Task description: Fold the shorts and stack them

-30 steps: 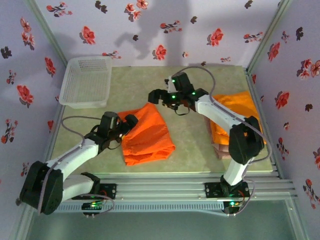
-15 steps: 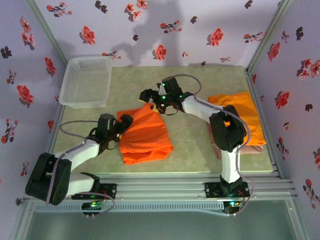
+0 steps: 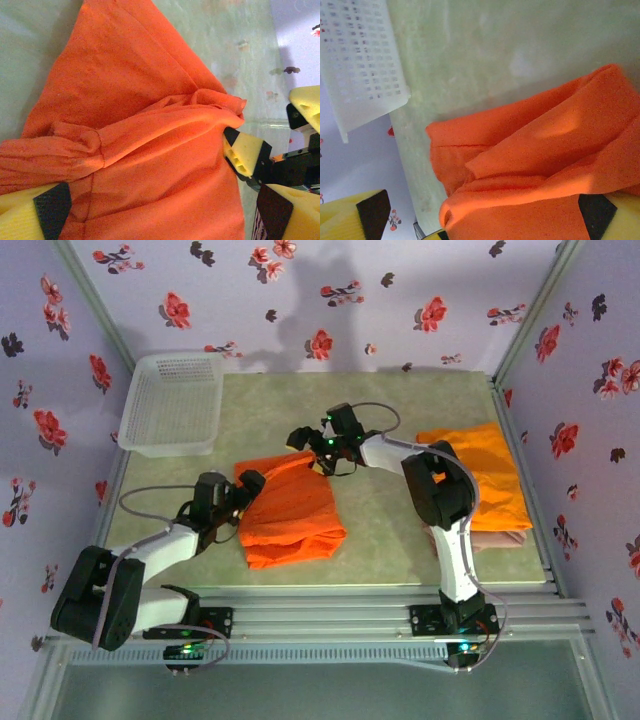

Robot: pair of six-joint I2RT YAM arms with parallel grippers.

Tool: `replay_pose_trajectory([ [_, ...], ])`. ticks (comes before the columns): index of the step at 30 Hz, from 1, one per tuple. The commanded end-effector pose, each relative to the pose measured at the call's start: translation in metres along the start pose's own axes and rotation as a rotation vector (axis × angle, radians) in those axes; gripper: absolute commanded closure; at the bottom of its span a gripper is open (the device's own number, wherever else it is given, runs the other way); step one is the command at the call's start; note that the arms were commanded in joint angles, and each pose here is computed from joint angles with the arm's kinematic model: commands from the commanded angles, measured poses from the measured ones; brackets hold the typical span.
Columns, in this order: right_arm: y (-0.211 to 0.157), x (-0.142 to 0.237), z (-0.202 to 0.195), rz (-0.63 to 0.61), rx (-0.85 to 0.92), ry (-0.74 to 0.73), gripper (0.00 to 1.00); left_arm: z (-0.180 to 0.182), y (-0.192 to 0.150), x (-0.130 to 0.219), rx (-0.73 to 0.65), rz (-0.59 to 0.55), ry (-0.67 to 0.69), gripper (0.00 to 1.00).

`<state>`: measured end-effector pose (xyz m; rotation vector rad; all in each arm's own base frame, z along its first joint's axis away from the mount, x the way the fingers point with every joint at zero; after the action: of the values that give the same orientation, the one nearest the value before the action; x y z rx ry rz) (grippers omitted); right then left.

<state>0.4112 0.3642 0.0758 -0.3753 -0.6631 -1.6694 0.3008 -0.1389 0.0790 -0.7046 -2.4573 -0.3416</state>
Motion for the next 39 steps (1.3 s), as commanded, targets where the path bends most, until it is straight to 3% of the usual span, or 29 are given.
replay_pose_trajectory([
  [1,-0.004,-0.012,-0.032,0.005,-0.032,-0.060,0.01,0.035,-0.003,-0.001,0.038,0.010,0.106,0.01],
  [7,0.002,0.000,-0.024,-0.024,-0.009,-0.052,0.01,0.001,0.000,0.016,0.001,0.006,0.040,0.01],
  [11,0.006,0.031,0.002,-0.068,0.087,-0.060,0.01,-0.041,0.003,0.049,-0.062,-0.008,-0.028,0.01],
  [16,-0.011,0.070,0.032,-0.100,0.174,-0.042,0.01,-0.061,-0.006,0.078,-0.086,0.008,-0.068,0.01],
  [24,-0.082,0.089,0.057,-0.037,0.234,0.003,0.01,-0.044,-0.041,0.065,-0.037,0.104,-0.069,0.01],
  [31,-0.147,0.067,0.025,0.044,0.148,0.006,0.01,0.001,-0.059,0.038,-0.004,0.133,0.006,0.01],
  [36,-0.169,0.059,-0.014,0.077,0.096,-0.062,0.01,0.057,-0.058,0.027,-0.034,0.103,0.155,0.01],
  [39,-0.173,0.060,-0.020,0.094,0.103,-0.085,0.01,0.069,-0.059,0.025,-0.039,0.106,0.190,0.01],
])
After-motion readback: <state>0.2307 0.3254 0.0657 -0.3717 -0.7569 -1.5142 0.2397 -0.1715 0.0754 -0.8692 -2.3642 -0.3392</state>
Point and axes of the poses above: each hand's point on the last joint's axis, 136 mm out from that joint toward the fingers, its own x axis back along the fingers, its own z axis along the line the jaws close on, y = z × x, the point moved 1 cm from there along x, back along the fingers, and after that the axes turned 13 degrees about x, right-handed, at the moved point
